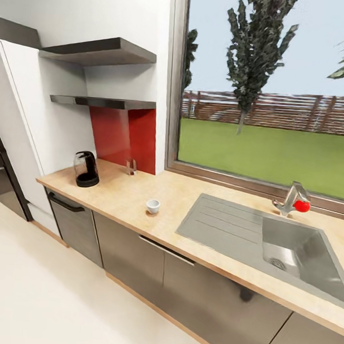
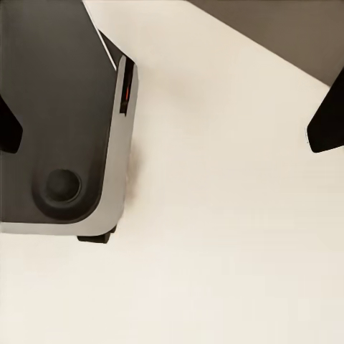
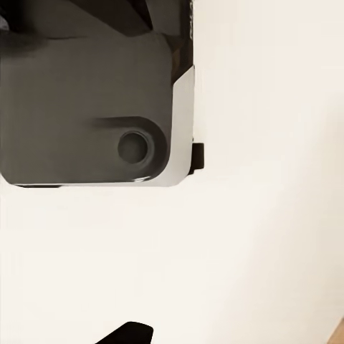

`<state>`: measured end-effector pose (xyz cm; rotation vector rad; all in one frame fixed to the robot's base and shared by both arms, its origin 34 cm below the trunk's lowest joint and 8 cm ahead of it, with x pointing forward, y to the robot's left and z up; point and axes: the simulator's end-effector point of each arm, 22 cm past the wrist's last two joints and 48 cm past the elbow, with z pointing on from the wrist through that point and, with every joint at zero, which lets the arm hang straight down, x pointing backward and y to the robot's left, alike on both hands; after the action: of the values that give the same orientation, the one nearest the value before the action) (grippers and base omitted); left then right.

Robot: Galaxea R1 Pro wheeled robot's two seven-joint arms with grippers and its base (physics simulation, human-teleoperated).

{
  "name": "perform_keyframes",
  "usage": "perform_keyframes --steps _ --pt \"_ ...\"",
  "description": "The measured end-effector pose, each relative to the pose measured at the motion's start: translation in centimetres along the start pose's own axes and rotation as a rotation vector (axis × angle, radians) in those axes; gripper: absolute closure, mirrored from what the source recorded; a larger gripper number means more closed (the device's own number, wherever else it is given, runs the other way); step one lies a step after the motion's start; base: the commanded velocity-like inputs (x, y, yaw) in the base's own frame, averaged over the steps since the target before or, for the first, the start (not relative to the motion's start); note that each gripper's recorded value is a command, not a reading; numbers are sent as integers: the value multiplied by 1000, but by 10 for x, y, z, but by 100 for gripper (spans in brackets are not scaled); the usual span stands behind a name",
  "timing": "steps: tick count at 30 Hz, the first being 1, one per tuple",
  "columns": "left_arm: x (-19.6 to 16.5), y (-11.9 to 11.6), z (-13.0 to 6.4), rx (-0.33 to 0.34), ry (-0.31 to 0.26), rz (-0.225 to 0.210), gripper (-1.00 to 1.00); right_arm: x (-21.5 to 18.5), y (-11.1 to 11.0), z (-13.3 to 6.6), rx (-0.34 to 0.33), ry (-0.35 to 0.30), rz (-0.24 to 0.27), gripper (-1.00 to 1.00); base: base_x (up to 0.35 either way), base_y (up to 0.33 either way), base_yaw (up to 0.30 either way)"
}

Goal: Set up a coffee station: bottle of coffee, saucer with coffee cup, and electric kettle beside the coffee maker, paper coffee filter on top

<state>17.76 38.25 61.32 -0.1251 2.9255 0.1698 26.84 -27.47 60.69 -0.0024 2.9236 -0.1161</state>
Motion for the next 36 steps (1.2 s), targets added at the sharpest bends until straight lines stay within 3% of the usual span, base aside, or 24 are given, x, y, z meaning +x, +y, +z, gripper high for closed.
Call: perform_keyframes --steps 36 --pt "0 -1 0 1 0 -2 -100 1 1 0 -7 1 -1 -100 178 294 0"
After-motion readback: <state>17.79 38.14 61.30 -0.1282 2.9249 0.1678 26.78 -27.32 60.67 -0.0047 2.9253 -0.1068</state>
